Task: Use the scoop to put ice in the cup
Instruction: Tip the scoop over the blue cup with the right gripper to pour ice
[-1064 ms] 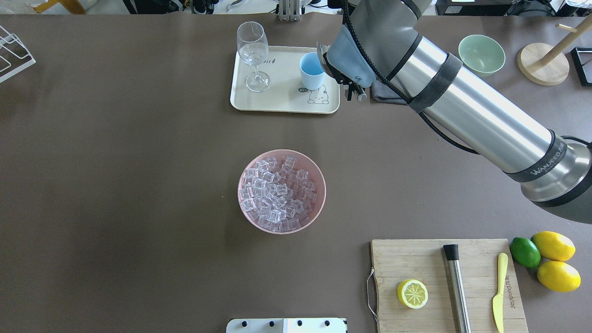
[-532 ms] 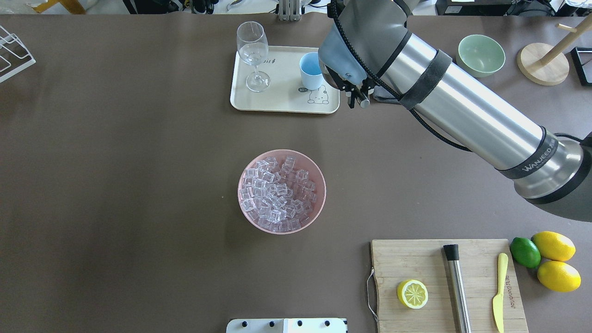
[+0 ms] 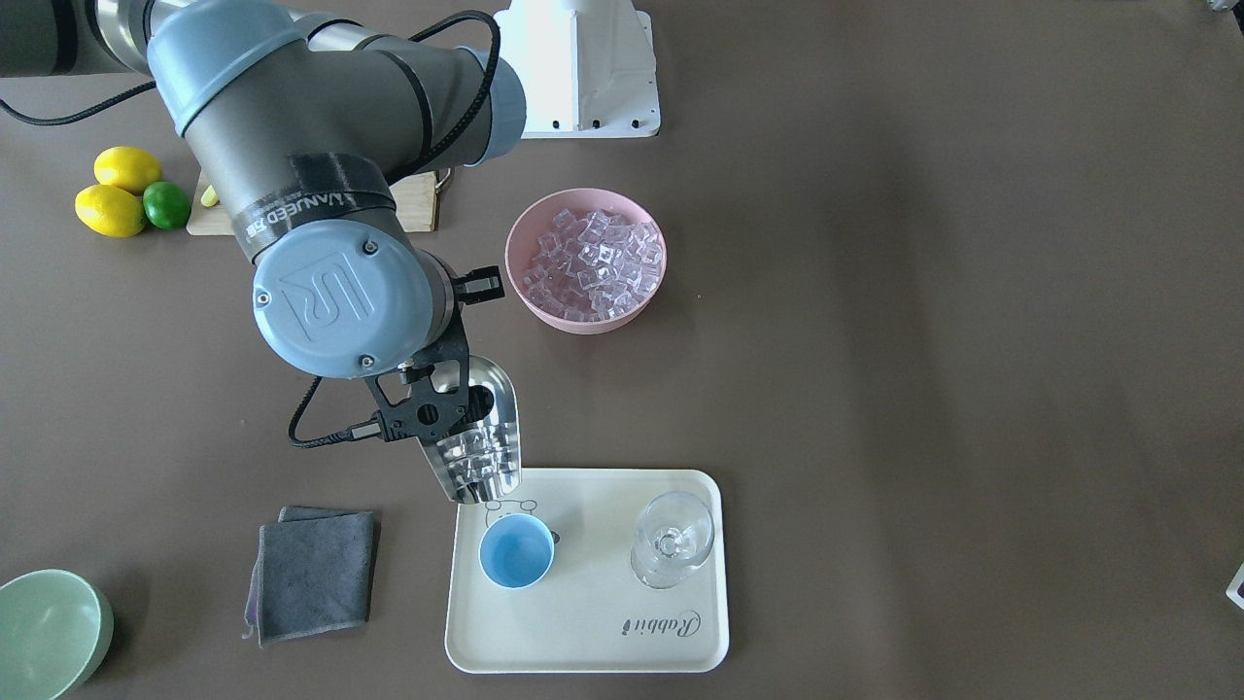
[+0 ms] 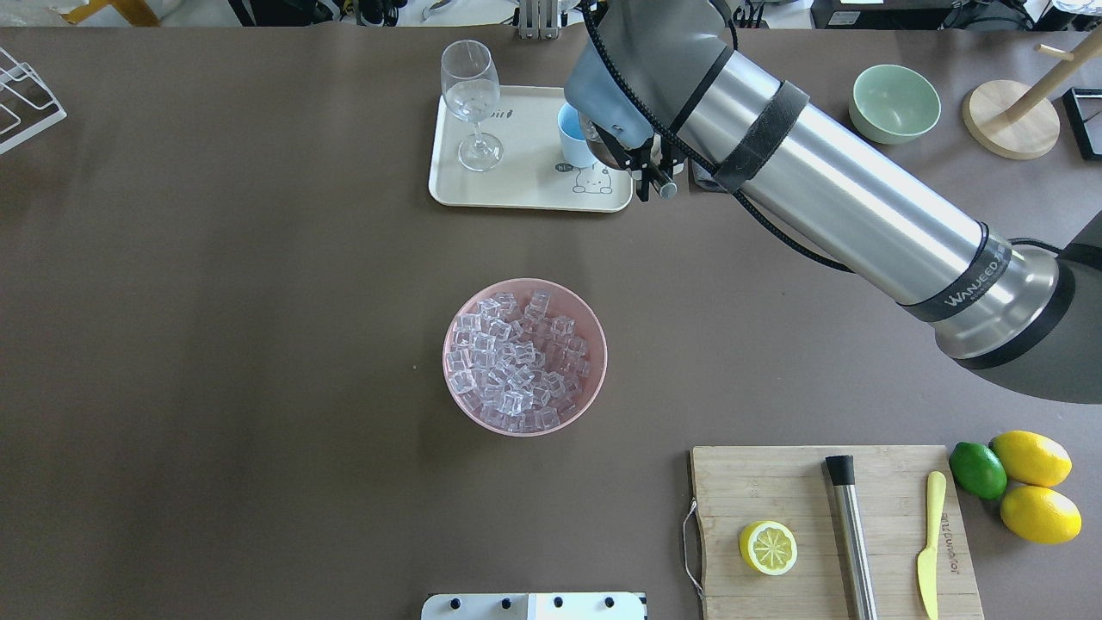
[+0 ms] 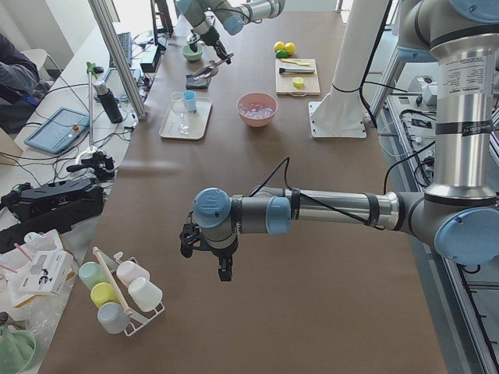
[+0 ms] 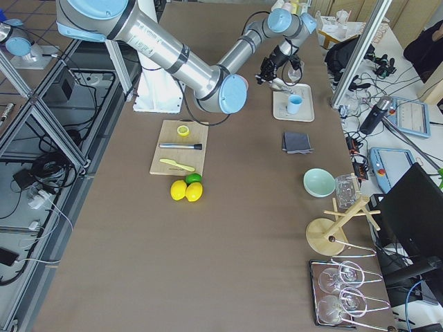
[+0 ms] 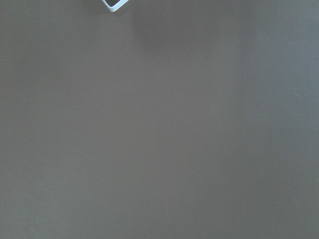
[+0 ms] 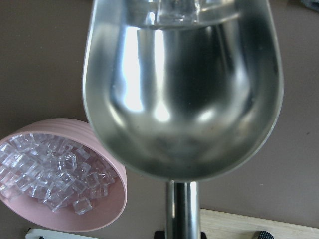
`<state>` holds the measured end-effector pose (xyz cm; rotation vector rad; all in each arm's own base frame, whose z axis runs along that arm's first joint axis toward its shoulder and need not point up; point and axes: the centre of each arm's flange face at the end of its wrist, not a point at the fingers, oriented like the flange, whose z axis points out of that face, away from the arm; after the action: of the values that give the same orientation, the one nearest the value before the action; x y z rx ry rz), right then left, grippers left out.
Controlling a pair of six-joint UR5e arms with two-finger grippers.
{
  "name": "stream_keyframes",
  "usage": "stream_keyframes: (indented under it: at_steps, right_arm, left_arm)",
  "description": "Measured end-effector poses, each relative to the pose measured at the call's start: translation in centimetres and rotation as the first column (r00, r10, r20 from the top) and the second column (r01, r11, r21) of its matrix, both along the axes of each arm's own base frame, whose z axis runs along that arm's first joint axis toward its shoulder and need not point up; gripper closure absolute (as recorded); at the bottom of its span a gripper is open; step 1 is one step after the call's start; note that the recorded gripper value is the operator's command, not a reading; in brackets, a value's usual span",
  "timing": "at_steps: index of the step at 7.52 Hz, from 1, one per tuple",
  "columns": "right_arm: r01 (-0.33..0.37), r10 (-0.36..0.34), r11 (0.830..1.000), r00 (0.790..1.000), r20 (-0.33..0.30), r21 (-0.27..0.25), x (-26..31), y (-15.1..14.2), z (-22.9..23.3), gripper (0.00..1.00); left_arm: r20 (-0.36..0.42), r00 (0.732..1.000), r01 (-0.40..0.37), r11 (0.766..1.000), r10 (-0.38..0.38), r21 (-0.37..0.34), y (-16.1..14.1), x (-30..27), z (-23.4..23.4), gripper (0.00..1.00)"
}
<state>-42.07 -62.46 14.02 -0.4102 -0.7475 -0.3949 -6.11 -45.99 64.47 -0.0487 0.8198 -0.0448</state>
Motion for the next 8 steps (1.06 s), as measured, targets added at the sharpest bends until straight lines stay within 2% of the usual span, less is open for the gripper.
stream_keyframes:
  at_steps: [2,5,7,8]
  right_arm:
    - [0.009,-0.010,1.000,1.000,-0.012,-0.009,-0.6,-0.7,-0.3,1.00]
    - [0.022,-0.022,1.000,1.000,-0.021,-0.016,-1.3,-1.6,-1.0,1.00]
    - [0.026,-0.026,1.000,1.000,-0.017,-0.004,-1.1,-1.4,-0.7,1.00]
    - [0.026,-0.025,0.999,0.999,-0.021,0.020,-0.6,-0.9,-0.4,1.00]
  left_arm:
    - [0.003,0.999,0.033,0.998,-0.033,-0.057,1.3,-0.8,1.8,0.02]
    - [0.005,0.998,0.056,0.993,-0.056,-0.108,1.6,-0.9,3.3,0.02]
    - [0.008,0.998,0.062,0.990,-0.061,-0.127,1.4,-0.9,3.9,0.02]
    - [0.009,0.998,0.061,0.989,-0.060,-0.134,1.3,-0.8,4.1,0.02]
